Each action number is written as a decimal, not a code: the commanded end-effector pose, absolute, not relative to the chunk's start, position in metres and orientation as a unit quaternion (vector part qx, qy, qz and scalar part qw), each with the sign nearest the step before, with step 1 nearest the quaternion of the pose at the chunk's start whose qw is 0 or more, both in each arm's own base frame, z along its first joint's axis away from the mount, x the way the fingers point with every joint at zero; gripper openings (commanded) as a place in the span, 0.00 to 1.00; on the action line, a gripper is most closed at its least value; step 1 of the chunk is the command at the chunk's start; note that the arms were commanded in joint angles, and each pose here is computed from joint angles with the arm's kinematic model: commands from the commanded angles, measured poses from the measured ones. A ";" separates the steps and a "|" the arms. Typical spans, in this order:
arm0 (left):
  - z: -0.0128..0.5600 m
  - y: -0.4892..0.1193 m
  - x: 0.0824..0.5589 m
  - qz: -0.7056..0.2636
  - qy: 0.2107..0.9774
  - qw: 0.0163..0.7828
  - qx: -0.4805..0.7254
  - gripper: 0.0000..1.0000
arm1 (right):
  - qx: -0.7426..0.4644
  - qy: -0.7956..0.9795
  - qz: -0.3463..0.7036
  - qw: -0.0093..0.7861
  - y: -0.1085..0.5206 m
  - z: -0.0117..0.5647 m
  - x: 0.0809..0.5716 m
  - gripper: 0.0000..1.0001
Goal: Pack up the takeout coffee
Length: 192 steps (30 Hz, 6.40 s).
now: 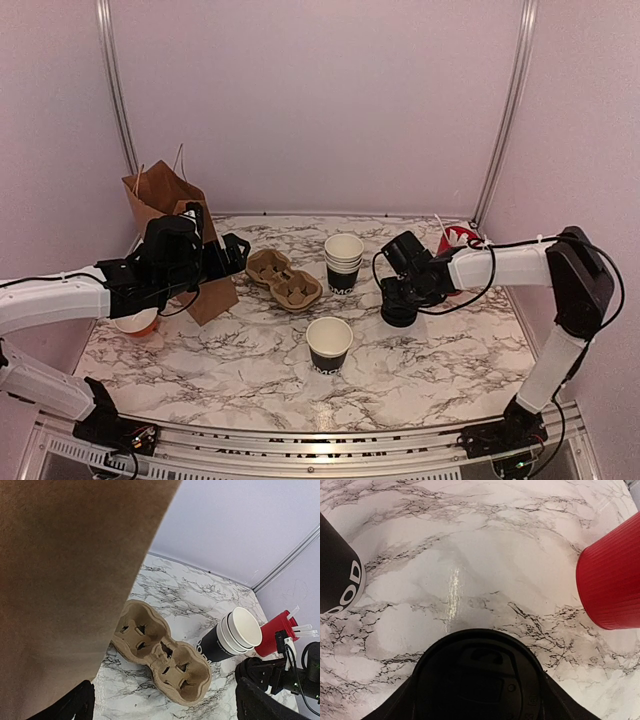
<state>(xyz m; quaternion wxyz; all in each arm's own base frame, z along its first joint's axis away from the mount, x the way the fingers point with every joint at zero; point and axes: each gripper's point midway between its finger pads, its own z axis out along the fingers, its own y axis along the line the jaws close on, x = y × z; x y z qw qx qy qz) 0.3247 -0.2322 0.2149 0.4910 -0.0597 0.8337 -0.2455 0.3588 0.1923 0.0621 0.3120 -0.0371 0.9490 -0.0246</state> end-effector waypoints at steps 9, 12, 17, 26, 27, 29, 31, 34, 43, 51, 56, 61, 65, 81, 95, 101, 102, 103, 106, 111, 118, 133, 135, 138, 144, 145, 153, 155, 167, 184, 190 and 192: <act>0.220 -0.231 0.328 -0.242 0.833 0.494 -0.064 0.99 | -0.028 0.927 -0.007 0.375 0.202 0.132 0.372 0.56; 0.220 -0.231 0.328 -0.242 0.832 0.494 -0.063 0.99 | -0.029 0.930 -0.006 0.366 0.202 0.129 0.370 0.59; 0.220 -0.231 0.327 -0.242 0.833 0.494 -0.062 0.99 | -0.032 0.938 0.003 0.346 0.203 0.116 0.361 0.66; 0.220 -0.232 0.327 -0.246 0.832 0.494 -0.063 0.99 | -0.030 0.941 0.015 0.337 0.202 0.114 0.351 0.74; 0.219 -0.232 0.327 -0.246 0.832 0.493 -0.062 0.99 | -0.030 0.941 0.015 0.337 0.201 0.114 0.350 0.74; 0.219 -0.233 0.328 -0.246 0.832 0.493 -0.062 0.99 | -0.030 0.941 0.015 0.337 0.200 0.115 0.349 0.75; 0.219 -0.233 0.328 -0.246 0.832 0.493 -0.062 0.99 | -0.028 0.941 0.016 0.337 0.199 0.114 0.348 0.76; 0.218 -0.233 0.328 -0.245 0.833 0.492 -0.062 0.99 | -0.028 0.942 0.018 0.334 0.199 0.112 0.346 0.77; 0.218 -0.232 0.327 -0.246 0.833 0.492 -0.062 0.99 | -0.033 0.946 0.029 0.320 0.202 0.099 0.339 0.81; 0.218 -0.232 0.327 -0.245 0.833 0.492 -0.062 0.99 | -0.043 0.947 0.026 0.317 0.204 0.100 0.338 0.82; 0.217 -0.231 0.327 -0.245 0.833 0.492 -0.063 0.99 | -0.070 0.946 -0.017 0.315 0.213 0.101 0.324 0.82; 0.216 -0.234 0.328 -0.247 0.834 0.490 -0.062 0.99 | -0.080 0.941 -0.079 0.319 0.211 0.098 0.313 0.83; 0.215 -0.237 0.329 -0.250 0.835 0.487 -0.060 0.99 | -0.100 0.937 -0.121 0.312 0.219 0.087 0.301 0.85; 0.216 -0.234 0.328 -0.247 0.834 0.490 -0.060 0.99 | -0.102 0.930 -0.163 0.312 0.222 0.069 0.308 0.83; 0.216 -0.235 0.329 -0.246 0.834 0.490 -0.060 0.99 | -0.101 0.924 -0.191 0.315 0.221 0.065 0.315 0.72; 0.218 -0.233 0.328 -0.244 0.833 0.493 -0.061 0.99 | -0.091 0.932 -0.165 0.311 0.220 0.067 0.323 0.71; 0.219 -0.233 0.328 -0.244 0.832 0.494 -0.060 0.99 | -0.087 0.934 -0.155 0.311 0.220 0.068 0.324 0.71; 0.219 -0.232 0.328 -0.243 0.832 0.494 -0.061 0.99 | -0.084 0.935 -0.148 0.313 0.219 0.070 0.326 0.68; 0.219 -0.232 0.328 -0.242 0.832 0.495 -0.061 0.99 | -0.077 0.935 -0.131 0.322 0.219 0.080 0.330 0.61; 0.218 -0.233 0.328 -0.244 0.833 0.493 -0.061 0.99 | -0.055 0.937 -0.115 0.326 0.208 0.091 0.344 0.59; 0.219 -0.231 0.328 -0.244 0.832 0.494 -0.063 0.99 | -0.046 0.944 -0.068 0.318 0.210 0.097 0.357 0.58; 0.219 -0.229 0.326 -0.242 0.832 0.495 -0.064 0.99 | -0.037 0.953 -0.027 0.298 0.213 0.106 0.364 0.62; 0.219 -0.230 0.326 -0.243 0.832 0.495 -0.064 0.99 | -0.036 0.954 -0.030 0.297 0.210 0.108 0.364 0.62; 0.218 -0.230 0.326 -0.243 0.832 0.494 -0.064 0.99 | -0.036 0.956 -0.038 0.288 0.206 0.104 0.364 0.62; 0.218 -0.229 0.326 -0.245 0.831 0.495 -0.065 0.99 | -0.040 0.963 -0.042 0.265 0.202 0.090 0.363 0.65; 0.217 -0.229 0.325 -0.245 0.832 0.494 -0.065 0.99 | -0.040 0.963 -0.042 0.264 0.203 0.090 0.363 0.66; 0.218 -0.228 0.325 -0.244 0.831 0.496 -0.066 0.99 | -0.041 0.963 -0.042 0.264 0.204 0.091 0.365 0.73; 0.217 -0.227 0.325 -0.243 0.831 0.495 -0.066 0.99 | -0.041 0.963 -0.043 0.264 0.204 0.091 0.364 0.74; 0.217 -0.228 0.325 -0.243 0.832 0.494 -0.066 0.99 | -0.041 0.962 -0.041 0.268 0.203 0.094 0.364 0.77; 0.217 -0.231 0.327 -0.244 0.832 0.494 -0.064 0.99 | -0.055 0.960 -0.091 0.258 0.197 0.074 0.372 0.84; 0.217 -0.229 0.327 -0.242 0.832 0.495 -0.065 0.99 | -0.051 0.960 -0.101 0.258 0.195 0.070 0.373 0.77; 0.217 -0.229 0.326 -0.241 0.832 0.495 -0.065 0.99 | -0.050 0.959 -0.100 0.259 0.195 0.072 0.373 0.70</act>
